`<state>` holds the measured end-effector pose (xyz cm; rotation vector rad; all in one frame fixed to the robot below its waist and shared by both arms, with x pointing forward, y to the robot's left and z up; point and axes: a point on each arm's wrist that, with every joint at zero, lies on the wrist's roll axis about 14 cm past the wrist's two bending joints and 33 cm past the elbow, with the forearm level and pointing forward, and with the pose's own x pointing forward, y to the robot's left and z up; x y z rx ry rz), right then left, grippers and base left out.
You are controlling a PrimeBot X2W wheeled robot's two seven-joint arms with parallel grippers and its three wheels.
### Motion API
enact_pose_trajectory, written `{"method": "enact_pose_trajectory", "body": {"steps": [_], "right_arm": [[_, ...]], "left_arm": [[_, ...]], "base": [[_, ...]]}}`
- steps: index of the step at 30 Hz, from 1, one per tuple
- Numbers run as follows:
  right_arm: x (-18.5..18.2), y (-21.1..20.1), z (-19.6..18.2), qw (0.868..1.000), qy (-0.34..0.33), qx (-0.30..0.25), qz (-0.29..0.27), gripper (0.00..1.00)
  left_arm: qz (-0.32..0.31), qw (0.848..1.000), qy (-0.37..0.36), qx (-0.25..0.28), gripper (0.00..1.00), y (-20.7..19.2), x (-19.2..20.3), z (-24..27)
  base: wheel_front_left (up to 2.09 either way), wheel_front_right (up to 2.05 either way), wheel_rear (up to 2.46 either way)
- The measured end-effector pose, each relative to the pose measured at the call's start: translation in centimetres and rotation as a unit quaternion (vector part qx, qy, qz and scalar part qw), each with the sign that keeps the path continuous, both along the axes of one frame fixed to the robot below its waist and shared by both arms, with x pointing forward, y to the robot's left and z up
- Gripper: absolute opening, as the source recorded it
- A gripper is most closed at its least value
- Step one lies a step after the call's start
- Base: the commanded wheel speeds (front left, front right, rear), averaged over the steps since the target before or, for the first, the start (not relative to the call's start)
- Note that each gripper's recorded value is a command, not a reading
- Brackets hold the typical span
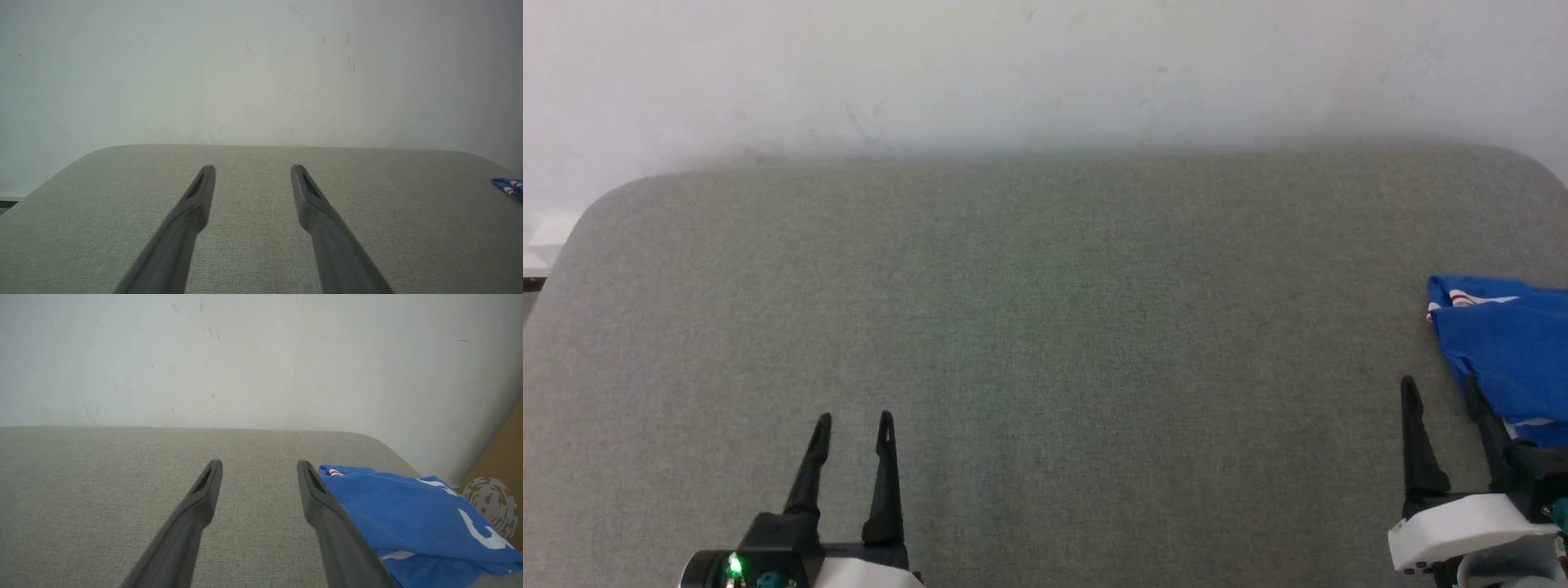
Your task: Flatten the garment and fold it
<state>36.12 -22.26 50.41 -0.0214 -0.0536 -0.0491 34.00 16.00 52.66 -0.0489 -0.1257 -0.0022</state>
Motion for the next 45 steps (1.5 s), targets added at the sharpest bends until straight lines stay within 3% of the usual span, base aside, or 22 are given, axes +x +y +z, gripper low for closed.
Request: {"method": "enact_pose_trajectory", "body": {"steps": [45], "right_arm": [[0.3, 1.8, 0.2, 0.999, 0.017, -0.002, 0.027, 0.0]], "left_arm": [[-0.002, 1.0, 0.019, 0.014, 0.0, 0.4, 0.9, -0.1]], "base": [[0.0, 0.0, 0.0]]}}
